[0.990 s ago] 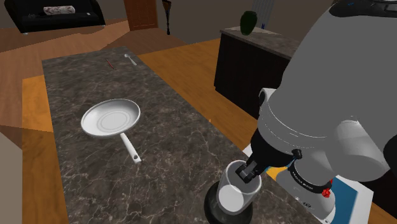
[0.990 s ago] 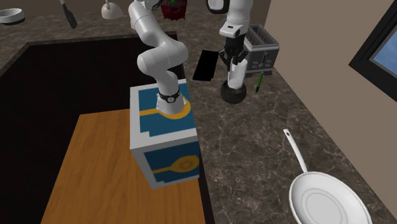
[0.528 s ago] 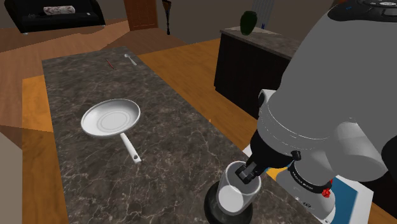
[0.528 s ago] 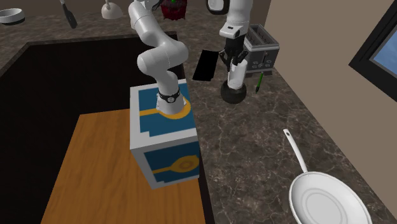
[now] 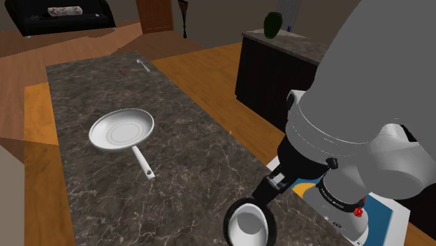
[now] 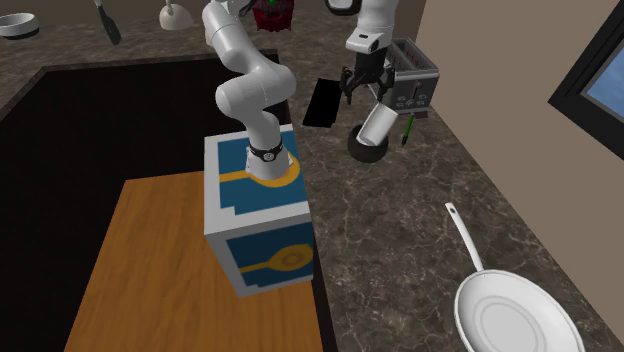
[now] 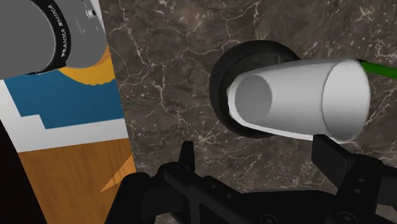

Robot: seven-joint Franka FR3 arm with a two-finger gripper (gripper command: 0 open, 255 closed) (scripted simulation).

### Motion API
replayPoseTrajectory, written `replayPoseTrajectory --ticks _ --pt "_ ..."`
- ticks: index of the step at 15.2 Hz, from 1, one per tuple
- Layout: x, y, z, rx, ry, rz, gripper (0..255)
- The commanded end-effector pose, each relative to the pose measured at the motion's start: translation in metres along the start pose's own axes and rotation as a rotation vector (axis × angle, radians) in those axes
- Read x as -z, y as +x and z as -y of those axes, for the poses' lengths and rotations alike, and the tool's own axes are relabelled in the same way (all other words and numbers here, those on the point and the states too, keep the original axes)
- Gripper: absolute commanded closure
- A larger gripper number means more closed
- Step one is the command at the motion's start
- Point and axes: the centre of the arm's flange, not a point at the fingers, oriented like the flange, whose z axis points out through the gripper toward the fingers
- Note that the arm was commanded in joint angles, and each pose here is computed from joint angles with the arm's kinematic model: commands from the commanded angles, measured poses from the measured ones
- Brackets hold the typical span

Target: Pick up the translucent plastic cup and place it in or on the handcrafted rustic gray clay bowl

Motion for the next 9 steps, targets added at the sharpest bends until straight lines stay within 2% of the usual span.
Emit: replayPoseTrajectory --ticks 1,2,9 --pt "0.023 -0.001 -0.001 0.000 -0.001 0.000 0" --pt "0.033 -0.001 -0.001 0.000 -0.001 0.000 0" --pt "0.033 -0.001 -0.001 0.000 -0.001 0.000 0"
